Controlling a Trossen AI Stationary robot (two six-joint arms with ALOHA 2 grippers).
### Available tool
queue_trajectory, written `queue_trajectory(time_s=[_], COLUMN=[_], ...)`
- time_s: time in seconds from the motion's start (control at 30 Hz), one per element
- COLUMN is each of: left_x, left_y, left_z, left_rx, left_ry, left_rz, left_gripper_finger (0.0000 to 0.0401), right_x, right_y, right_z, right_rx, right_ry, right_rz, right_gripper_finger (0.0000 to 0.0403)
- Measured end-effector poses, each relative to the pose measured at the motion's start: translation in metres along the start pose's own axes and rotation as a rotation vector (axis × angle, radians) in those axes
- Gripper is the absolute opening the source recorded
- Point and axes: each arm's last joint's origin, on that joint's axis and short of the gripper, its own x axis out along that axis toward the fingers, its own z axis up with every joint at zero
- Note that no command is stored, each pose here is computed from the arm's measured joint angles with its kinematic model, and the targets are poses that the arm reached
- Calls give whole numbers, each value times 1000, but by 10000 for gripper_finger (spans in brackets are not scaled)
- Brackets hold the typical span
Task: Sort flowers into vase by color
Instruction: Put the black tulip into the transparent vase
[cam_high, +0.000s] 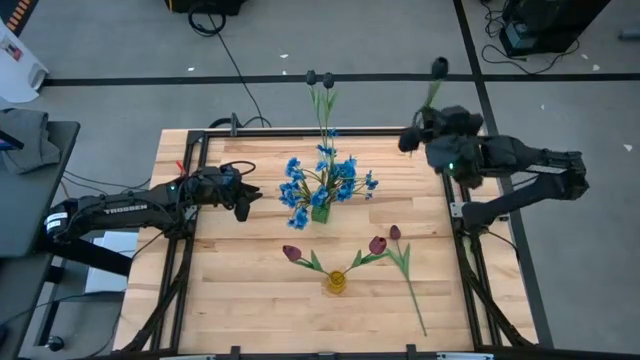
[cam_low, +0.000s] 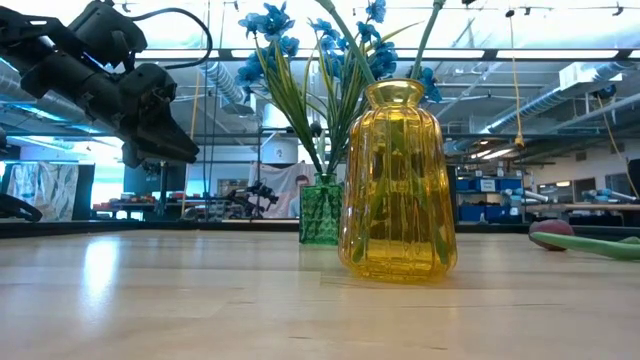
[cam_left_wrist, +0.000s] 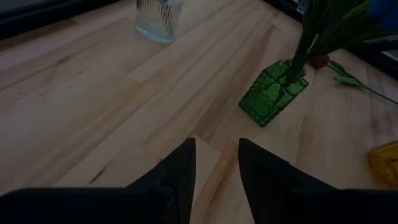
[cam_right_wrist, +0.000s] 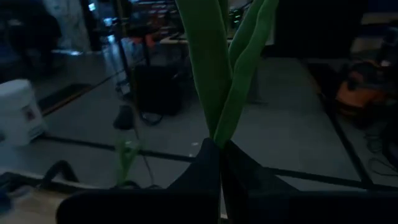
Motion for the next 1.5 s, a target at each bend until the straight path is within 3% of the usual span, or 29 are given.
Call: queue_trajectory(time_s=[0.1, 0.33, 0.8, 1.1, 1.5], left_x=[0, 0, 0, 0, 0], left_y=[0, 0, 1, 1, 1], left_z=[0, 0, 0, 1, 1], left_rx=[0, 0, 0, 0, 0], left_ry=[-2, -2, -16, -18, -18], left_rz=[-1, 0, 41, 45, 45], left_gripper_finger=[127, 127, 127, 127, 127], right_x=[13, 52, 135, 193, 239], right_y=[13, 36, 15, 13, 8], right_z=[10, 36, 49, 30, 9], right_rx=[-30, -95, -62, -46, -14], right_ry=[8, -92, -122, -35, 46], right_rz=[73, 371, 708, 865, 1017], right_gripper_finger=[10, 10, 10, 10, 11])
